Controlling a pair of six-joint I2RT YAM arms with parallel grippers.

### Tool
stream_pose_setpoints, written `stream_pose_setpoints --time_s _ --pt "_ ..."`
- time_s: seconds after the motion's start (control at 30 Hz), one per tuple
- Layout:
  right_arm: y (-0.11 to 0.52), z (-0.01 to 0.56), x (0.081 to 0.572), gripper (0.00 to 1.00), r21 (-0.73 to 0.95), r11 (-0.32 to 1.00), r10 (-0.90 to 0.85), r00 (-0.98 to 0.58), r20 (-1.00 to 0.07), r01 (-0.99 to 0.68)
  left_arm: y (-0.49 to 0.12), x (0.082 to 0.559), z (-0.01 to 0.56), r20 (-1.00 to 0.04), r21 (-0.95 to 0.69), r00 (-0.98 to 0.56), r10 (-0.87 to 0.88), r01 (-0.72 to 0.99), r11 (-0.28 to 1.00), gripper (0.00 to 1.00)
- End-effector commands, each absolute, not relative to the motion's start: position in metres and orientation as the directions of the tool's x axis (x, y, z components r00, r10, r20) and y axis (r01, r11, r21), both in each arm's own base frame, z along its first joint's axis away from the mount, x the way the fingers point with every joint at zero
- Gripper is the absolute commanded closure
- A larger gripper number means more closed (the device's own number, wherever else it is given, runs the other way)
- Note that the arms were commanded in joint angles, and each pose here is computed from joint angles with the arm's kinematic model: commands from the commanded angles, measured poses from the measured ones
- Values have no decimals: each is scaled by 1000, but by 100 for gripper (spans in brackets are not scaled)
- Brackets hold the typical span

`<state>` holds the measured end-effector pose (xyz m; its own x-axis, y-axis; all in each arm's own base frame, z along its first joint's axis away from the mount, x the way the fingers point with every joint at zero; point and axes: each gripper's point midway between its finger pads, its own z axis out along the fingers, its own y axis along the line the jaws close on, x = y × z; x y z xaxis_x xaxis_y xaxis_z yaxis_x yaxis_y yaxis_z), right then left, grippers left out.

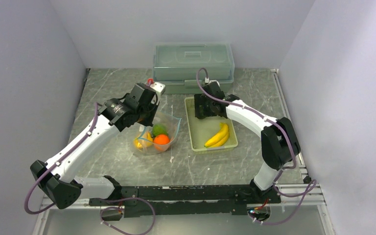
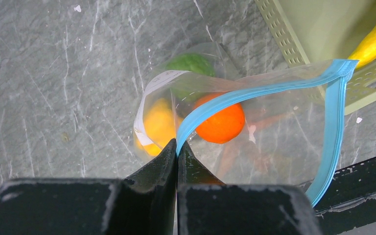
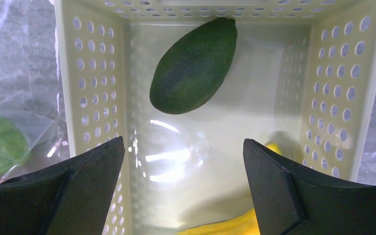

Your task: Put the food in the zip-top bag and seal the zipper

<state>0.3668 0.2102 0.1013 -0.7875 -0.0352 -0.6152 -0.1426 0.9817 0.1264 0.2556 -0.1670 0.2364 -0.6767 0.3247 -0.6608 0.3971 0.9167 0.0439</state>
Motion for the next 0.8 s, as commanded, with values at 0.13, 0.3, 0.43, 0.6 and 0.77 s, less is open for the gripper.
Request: stream_pose_setpoints --time_s 0.13,0.3,0.43,0.6,0.77 --pt "223 110 398 5 185 982 96 -751 -653 -35 -172 257 246 -695 21 -650 307 408 913 91" --pt "222 93 410 9 178 983 147 -751 -643 40 -171 255 244 -693 23 -652 308 408 913 91" --pt "223 85 416 11 185 978 193 -747 -636 95 -170 254 243 -690 25 -652 314 412 911 91" --pt "222 76 421 14 181 973 225 -748 -624 141 -171 253 247 -701 18 -643 308 416 909 90" --pt "223 71 423 17 179 972 232 -751 -619 153 -170 253 247 -699 21 -644 312 417 909 91"
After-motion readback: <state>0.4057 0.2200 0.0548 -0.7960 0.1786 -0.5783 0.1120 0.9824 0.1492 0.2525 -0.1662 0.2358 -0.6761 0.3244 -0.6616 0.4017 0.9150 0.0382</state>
